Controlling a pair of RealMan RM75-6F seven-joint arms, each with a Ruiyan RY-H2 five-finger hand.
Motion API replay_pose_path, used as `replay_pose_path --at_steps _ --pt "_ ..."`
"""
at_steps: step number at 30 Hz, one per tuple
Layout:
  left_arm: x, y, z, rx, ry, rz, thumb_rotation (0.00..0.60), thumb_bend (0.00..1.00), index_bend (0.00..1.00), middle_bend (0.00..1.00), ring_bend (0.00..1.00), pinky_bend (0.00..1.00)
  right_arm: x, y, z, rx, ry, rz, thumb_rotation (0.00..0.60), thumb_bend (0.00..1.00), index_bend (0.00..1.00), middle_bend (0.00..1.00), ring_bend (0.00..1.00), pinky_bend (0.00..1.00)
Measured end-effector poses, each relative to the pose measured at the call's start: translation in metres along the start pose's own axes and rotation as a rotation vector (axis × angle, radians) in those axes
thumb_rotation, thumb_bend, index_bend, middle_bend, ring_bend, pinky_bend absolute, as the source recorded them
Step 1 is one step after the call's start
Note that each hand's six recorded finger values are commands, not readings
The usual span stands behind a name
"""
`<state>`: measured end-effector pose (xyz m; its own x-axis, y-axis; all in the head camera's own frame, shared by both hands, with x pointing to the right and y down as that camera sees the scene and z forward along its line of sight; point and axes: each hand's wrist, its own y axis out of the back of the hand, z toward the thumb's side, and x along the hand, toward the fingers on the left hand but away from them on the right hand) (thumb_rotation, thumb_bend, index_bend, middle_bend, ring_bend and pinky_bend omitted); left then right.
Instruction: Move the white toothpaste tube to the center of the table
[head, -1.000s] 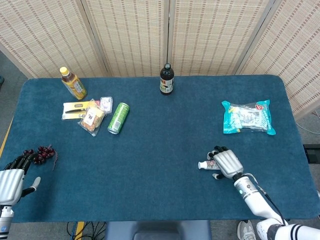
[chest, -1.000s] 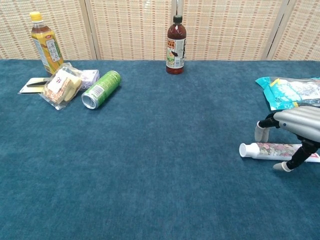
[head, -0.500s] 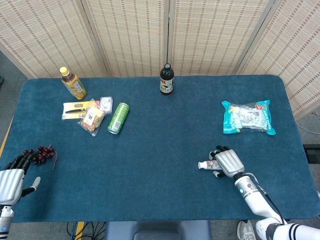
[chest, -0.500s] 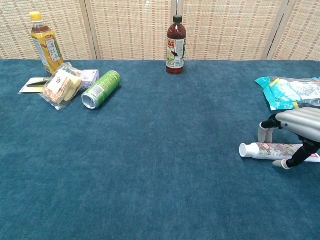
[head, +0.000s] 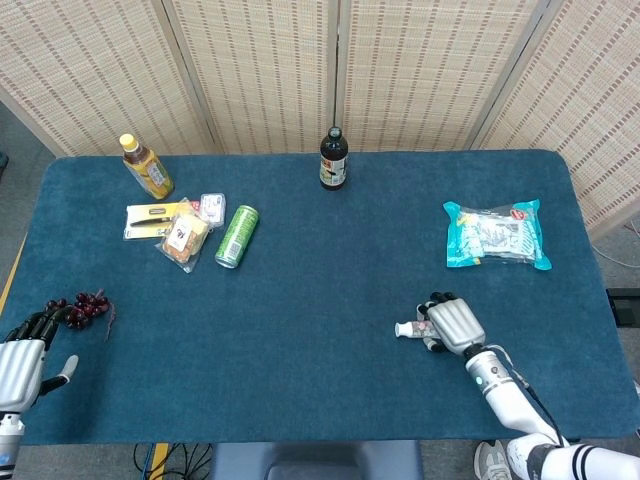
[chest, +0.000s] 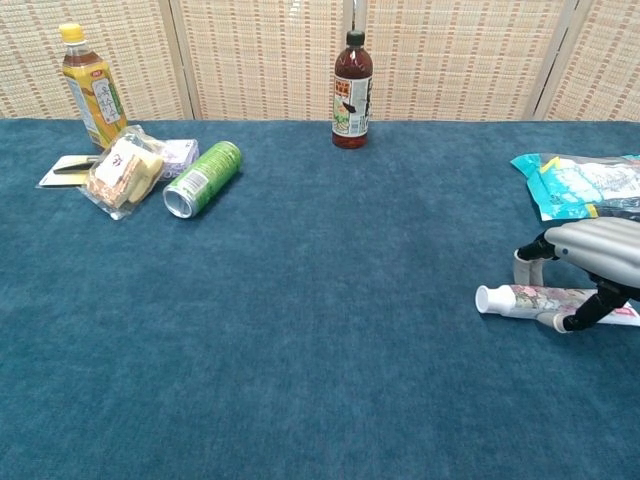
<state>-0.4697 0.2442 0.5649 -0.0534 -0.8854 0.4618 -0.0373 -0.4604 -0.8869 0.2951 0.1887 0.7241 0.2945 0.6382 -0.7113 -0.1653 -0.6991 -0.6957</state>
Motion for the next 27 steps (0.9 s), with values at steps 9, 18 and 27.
replay_pose_path --at_steps 9,18,27 --pt "-0.002 0.0 -0.003 -0.001 0.007 -0.001 0.6 0.28 0.13 0.19 0.15 0.27 -0.006 -0.001 0.007 -0.002 0.005 -0.005 0.6 0.69 0.59 0.58 0.35 0.24" --pt "0.007 0.003 0.005 0.015 -0.049 -0.031 0.6 0.28 0.13 0.19 0.15 0.27 -0.01 0.012 0.007 -0.041 0.032 0.005 0.6 1.0 0.69 0.66 0.47 0.34" --pt "0.036 0.006 0.039 0.03 -0.215 -0.088 0.6 0.28 0.16 0.22 0.22 0.29 -0.018 0.045 0.018 -0.074 0.11 0.061 0.6 1.0 0.74 0.69 0.51 0.4"
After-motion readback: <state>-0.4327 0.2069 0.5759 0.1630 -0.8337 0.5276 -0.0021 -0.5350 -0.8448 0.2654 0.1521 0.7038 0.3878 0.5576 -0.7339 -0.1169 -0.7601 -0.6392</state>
